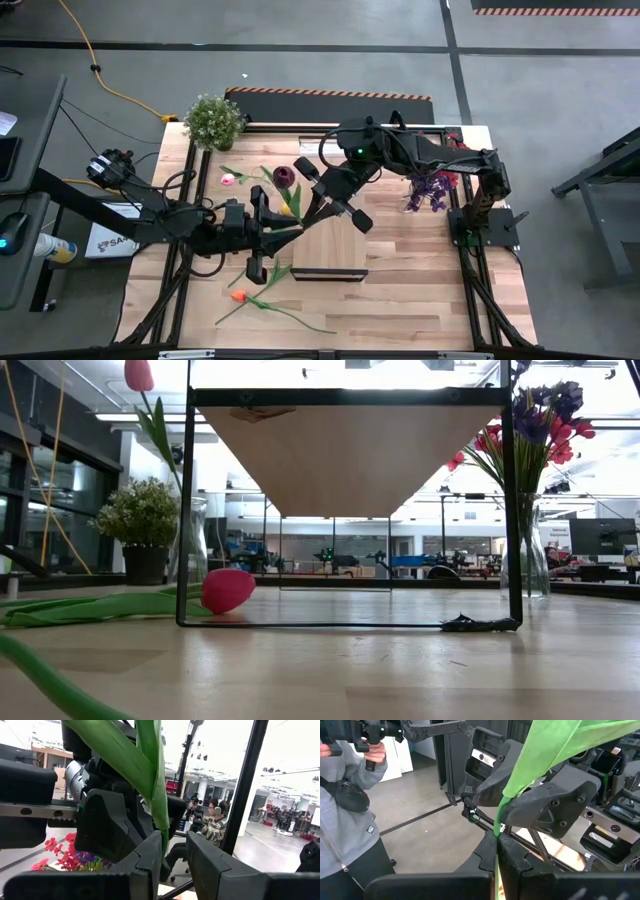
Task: Pick and place flowers into a vace then onto a shelf
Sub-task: Put the dark red tulip into the left transparent vase
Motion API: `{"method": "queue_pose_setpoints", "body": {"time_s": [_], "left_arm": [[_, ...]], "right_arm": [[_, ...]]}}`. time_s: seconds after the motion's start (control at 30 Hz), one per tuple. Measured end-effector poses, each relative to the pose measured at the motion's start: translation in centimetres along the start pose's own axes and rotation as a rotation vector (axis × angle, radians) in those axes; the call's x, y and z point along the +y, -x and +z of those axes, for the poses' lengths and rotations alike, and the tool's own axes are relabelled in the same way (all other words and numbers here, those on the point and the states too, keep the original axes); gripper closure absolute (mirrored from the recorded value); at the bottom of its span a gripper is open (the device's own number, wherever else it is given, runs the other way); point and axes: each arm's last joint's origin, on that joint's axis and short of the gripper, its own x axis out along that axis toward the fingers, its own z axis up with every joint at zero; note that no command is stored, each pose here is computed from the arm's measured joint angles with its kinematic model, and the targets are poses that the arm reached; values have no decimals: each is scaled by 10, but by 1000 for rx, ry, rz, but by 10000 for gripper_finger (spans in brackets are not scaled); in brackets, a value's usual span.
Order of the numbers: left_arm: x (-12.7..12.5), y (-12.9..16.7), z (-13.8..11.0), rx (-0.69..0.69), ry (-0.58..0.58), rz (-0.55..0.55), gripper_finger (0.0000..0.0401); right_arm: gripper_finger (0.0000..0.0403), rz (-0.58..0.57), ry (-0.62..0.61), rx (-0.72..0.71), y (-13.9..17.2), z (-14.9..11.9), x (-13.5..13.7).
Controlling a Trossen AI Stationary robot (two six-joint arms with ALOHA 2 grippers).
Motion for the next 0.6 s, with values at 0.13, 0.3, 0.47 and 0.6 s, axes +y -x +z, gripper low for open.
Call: {"method": "queue_pose_setpoints", "body": {"time_s": [0.13,0.3,0.47,0.6], "left_arm": [[0,0,0,1,-1,5,277],[1,0,0,1,-7,41,277],[8,-5,0,-2,-14,49,277],[14,-10,0,-6,-8,29,277]], "right_arm": [[403,-2,6,-6,0,1,0],[403,-4,10,-10,0,1,0],[403,3,-4,-5,-5,-3,-4],[403,25,-29,-2,-7,-6,-4]]}}
